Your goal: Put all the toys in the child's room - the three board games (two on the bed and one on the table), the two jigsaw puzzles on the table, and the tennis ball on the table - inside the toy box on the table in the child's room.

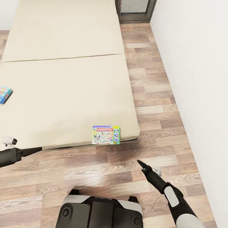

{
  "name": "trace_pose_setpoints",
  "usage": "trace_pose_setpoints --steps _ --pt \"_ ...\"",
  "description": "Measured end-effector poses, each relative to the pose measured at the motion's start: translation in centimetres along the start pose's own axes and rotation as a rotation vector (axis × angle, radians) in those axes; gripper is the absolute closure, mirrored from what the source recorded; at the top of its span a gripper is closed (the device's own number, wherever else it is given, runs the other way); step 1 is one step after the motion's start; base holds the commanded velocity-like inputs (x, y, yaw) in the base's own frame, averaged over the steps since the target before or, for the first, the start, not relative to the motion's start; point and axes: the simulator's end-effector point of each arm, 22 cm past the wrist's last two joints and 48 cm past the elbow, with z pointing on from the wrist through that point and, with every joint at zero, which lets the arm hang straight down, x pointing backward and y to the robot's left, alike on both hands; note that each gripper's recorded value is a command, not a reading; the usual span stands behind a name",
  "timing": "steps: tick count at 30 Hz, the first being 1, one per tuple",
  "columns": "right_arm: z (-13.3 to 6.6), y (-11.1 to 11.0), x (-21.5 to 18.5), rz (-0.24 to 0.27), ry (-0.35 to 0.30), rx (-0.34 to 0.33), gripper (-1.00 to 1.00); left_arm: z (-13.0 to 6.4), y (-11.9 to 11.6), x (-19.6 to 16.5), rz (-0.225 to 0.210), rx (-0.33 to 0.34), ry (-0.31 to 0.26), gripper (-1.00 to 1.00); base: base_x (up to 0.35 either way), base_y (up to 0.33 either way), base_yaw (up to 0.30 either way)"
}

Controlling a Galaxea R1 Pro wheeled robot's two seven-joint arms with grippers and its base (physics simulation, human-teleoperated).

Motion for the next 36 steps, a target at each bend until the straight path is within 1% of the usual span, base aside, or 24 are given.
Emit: trace_pose_setpoints --steps 4,14,18,22,28,36 --pt "-0.1 0.0 -0.2 0.004 -0.022 -0.016 -1.00 0.3 0.0 0.4 -0.005 0.004 0.011 -1.00 0.000 0.000 0.000" --pt "-0.3 2.0 -0.2 0.009 -0.034 -0.113 -1.00 0.2 0.1 0.3 -0.012 0.006 0.005 -1.00 0.000 0.000 0.000" --pt "-0.2 2.5 -0.3 0.009 -0.035 -0.139 -1.00 0.4 0.2 0.3 -0.013 0.007 0.008 -1.00 0.000 0.000 0.000" --pt "0.3 2.7 -0.1 0.006 -0.035 -0.148 -1.00 0.5 0.4 0.1 -0.013 0.007 0.005 -1.00 0.000 0.000 0.000" --pt "1.2 2.7 0.6 -0.004 -0.022 -0.144 -1.00 1.0 0.8 0.1 -0.020 0.009 0.011 -1.00 0.000 0.000 0.000" --pt "1.8 2.8 0.5 -0.007 -0.018 -0.159 -1.00 1.4 1.4 0.1 -0.031 0.012 0.010 -1.00 0.000 0.000 0.000"
